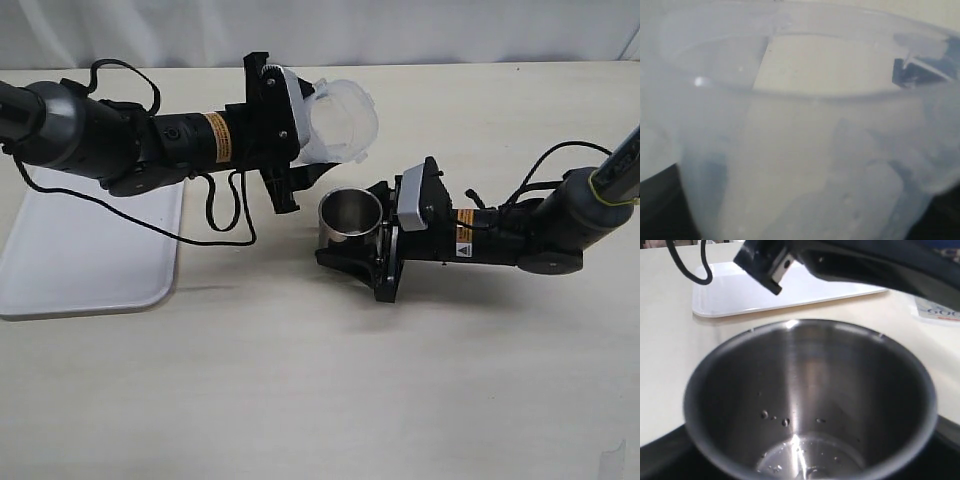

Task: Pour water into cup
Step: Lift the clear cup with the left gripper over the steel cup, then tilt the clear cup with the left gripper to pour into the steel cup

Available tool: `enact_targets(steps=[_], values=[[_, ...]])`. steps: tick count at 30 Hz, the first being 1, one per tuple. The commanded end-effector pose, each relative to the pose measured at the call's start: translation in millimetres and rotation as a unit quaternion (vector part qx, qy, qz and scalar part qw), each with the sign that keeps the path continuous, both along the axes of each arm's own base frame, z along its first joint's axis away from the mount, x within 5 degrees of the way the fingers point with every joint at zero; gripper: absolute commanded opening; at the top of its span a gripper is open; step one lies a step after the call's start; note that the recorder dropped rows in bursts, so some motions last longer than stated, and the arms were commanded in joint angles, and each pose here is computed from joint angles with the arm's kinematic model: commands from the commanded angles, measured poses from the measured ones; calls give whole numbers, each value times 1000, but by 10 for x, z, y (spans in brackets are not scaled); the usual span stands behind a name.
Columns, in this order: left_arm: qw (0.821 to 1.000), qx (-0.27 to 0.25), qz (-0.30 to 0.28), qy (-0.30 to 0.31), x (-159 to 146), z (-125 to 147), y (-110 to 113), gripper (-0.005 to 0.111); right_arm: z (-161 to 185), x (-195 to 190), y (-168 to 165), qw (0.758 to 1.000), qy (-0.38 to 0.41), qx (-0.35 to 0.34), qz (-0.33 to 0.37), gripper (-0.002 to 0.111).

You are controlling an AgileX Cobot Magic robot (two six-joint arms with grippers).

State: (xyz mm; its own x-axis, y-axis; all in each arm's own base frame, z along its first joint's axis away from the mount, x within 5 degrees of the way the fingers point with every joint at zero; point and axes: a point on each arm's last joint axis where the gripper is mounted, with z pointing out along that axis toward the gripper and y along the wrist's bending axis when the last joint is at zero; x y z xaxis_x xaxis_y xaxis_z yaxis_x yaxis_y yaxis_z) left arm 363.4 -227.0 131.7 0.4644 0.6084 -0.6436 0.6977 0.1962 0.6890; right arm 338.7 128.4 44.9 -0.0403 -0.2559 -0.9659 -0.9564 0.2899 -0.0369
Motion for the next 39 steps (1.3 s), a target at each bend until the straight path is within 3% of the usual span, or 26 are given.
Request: enact_targets(steps=[1, 15, 39], values=[[999, 2, -14, -37, 13, 76, -24, 0, 35, 1, 13, 1000, -6, 11, 6, 4], [993, 57, -36, -95, 17, 57, -14, 0, 36, 5, 13, 1000, -6, 12, 4, 4], [967, 133, -81, -202, 17, 57, -14, 0, 36, 5, 13, 1000, -6, 12, 4, 4]])
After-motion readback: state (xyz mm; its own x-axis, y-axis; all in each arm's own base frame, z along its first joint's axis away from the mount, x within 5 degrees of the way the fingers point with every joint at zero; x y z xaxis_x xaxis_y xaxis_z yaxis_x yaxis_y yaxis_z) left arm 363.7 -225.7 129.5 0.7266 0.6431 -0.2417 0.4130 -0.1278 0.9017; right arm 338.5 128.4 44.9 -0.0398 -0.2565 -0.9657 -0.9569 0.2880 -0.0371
